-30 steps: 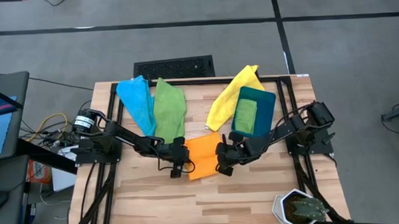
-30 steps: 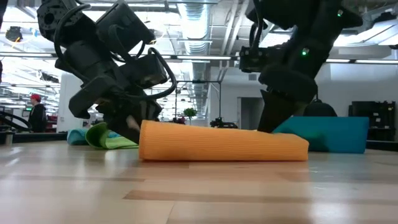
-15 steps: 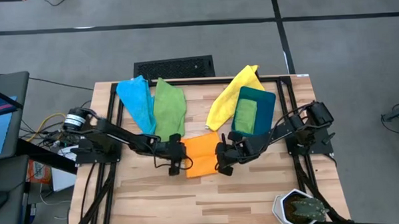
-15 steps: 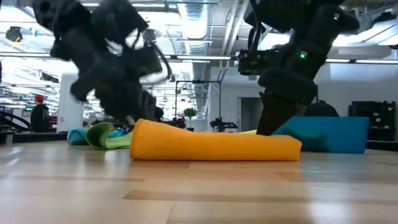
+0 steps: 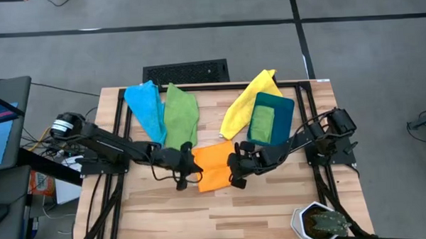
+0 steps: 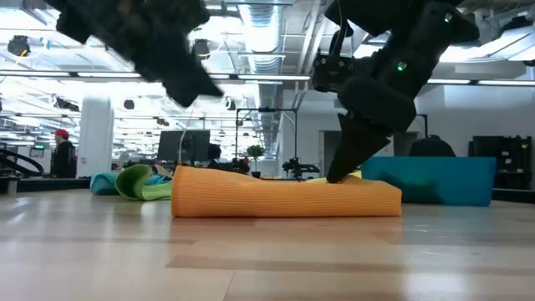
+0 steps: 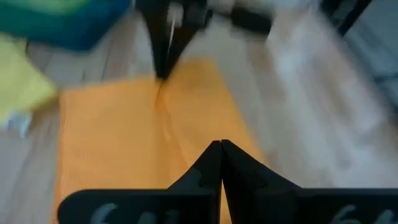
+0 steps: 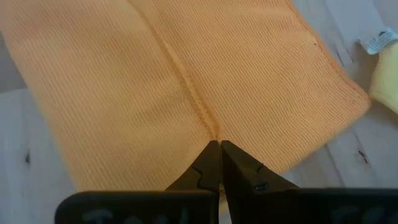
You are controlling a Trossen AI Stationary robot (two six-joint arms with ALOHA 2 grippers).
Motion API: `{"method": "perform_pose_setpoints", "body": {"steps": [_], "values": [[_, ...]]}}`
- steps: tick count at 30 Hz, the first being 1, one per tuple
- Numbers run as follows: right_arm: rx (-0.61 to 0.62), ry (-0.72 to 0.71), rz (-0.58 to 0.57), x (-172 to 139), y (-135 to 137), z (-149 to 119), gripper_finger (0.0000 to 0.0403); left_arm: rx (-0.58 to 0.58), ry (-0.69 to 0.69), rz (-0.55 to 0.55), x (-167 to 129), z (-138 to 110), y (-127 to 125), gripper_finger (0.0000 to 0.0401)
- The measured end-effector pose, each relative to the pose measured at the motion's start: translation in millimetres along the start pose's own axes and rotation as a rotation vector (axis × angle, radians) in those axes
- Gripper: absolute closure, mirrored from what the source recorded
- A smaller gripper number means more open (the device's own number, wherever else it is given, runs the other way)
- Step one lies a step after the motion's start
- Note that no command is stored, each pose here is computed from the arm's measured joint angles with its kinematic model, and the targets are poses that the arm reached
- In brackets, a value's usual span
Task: Fold microfiber towels
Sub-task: Fold the orange microfiber cloth
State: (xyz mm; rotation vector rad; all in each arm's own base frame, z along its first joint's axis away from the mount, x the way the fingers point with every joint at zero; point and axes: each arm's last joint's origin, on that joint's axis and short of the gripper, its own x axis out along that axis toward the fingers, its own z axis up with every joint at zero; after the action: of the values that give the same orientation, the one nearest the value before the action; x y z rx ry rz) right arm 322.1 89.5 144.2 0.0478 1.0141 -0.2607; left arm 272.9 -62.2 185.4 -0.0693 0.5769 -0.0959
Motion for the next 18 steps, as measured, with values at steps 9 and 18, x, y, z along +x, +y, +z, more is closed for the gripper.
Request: {"method": "perform_pose_setpoints", "body": {"steps": [9, 18], "values": [[0.005, 0.043, -0.030, 2, -7, -2, 0.0368, 0.032, 0.057, -0.034, 35, -11, -18, 0.0401], [0.022, 0.042, -0.037, 4, -12, -1, 0.0368, 0.110, 0.091, -0.022, 63, -7, -20, 0.0401]]}}
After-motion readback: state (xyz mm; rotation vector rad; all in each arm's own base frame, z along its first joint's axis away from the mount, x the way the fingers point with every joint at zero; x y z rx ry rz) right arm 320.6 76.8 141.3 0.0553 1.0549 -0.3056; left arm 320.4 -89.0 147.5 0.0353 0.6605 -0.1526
